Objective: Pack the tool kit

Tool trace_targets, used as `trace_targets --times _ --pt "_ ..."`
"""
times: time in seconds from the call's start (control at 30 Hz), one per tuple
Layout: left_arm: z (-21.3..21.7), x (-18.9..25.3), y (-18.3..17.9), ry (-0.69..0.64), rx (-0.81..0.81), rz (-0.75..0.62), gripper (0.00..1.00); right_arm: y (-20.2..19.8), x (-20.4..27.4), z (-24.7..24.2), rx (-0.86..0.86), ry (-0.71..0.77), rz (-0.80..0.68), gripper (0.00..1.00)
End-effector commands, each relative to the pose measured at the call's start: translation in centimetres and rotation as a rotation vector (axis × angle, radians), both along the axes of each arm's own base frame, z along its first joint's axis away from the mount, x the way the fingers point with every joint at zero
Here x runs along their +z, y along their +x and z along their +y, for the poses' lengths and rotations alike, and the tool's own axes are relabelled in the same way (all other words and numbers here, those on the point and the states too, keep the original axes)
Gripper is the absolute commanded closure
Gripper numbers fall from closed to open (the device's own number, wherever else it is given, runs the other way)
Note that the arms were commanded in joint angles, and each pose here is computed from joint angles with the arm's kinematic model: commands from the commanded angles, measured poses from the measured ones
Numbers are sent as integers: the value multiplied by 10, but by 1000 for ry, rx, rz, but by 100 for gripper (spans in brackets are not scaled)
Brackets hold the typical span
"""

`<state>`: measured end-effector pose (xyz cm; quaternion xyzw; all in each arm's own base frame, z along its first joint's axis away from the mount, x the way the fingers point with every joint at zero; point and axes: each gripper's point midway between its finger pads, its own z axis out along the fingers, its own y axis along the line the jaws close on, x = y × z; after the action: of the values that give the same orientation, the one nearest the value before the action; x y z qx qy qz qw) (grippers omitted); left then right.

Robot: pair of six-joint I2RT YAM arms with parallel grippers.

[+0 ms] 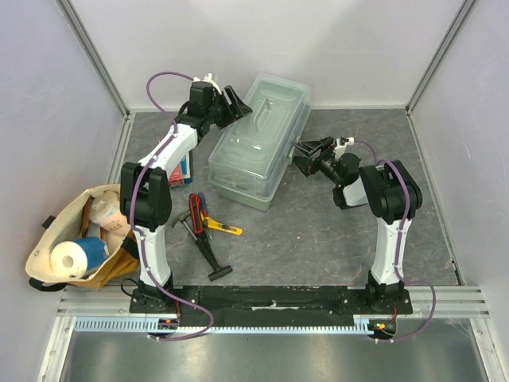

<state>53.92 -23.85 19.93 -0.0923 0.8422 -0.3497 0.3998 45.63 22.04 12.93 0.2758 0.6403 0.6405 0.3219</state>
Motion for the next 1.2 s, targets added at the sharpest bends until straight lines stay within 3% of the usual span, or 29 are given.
trace_targets --times 0.0,0.13,0.3,0.73,1.17 --pt "-68 -107 -109 -4 -270 473 26 -56 98 65 260 103 -470 18" --pt "-74 -112 -115 -2 -285 489 29 -56 96 69 271 99 -472 40" --pt "-78 -120 -122 4 -296 508 32 -49 99 70 241 58 -476 55" --pt "-80 -131 -131 23 -299 532 34 -24 107 64 123 -88 -415 70" --pt "-76 -136 -131 54 -284 532 34 -9 87 63 99 -218 -291 71"
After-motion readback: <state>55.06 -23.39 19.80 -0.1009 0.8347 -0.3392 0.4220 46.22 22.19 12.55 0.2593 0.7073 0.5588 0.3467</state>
